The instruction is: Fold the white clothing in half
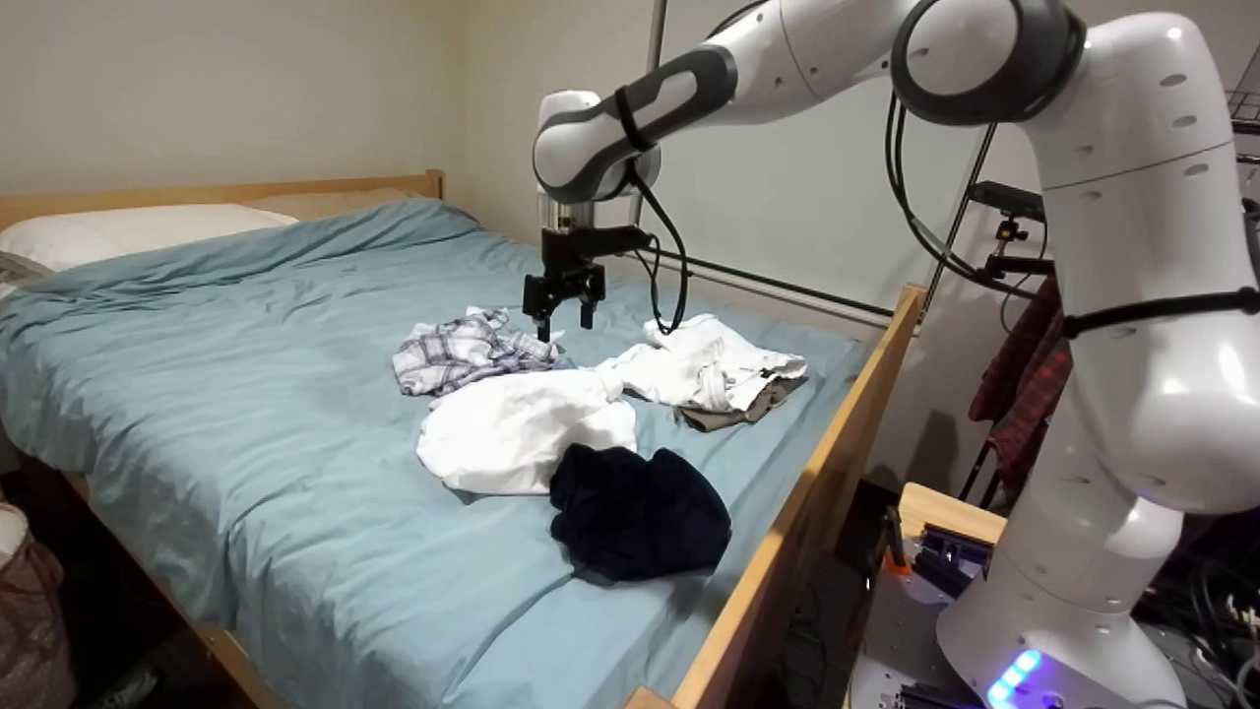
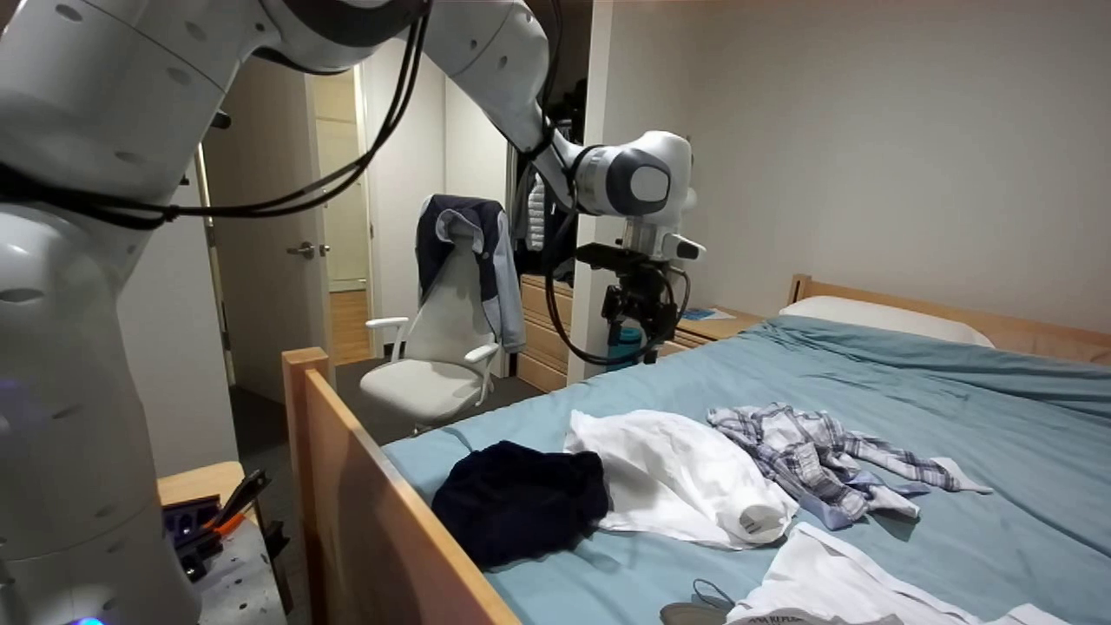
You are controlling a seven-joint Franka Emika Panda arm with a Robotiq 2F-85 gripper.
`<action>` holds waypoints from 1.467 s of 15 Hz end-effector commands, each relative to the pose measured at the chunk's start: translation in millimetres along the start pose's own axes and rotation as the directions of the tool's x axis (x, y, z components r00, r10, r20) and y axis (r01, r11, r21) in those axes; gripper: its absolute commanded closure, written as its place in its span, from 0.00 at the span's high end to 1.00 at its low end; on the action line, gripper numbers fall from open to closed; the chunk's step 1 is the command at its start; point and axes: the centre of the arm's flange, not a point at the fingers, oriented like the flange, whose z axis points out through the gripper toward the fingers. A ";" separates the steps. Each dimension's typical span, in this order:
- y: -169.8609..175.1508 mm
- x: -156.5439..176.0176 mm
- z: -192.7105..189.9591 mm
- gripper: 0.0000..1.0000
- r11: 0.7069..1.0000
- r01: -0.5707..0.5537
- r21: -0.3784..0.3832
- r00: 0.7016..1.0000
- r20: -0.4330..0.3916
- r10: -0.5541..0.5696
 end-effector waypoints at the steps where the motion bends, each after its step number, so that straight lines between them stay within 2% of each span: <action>1: -7.9 12.1 41.6 1.00 1.000 -0.030 0.000 0.999 -0.038 0.030; 4: -14.8 30.2 57.0 1.00 0.999 -0.047 0.010 0.996 -0.081 0.048; 9: -22.7 36.5 74.8 1.00 1.000 -0.014 0.003 1.000 -0.020 0.014; 16: -23.2 42.0 77.8 1.00 0.999 -0.005 -0.032 1.000 -0.027 0.004; 19: -17.7 37.8 76.6 1.00 0.996 -0.016 -0.091 0.999 0.040 0.020; 20: -18.5 35.6 76.1 1.00 0.998 -0.006 -0.065 0.997 0.079 0.011; 21: -8.8 -10.9 142.7 1.00 0.992 -0.043 -0.119 0.992 0.115 0.057; 22: -14.3 24.8 87.1 1.00 0.998 -0.014 -0.062 0.998 0.065 0.018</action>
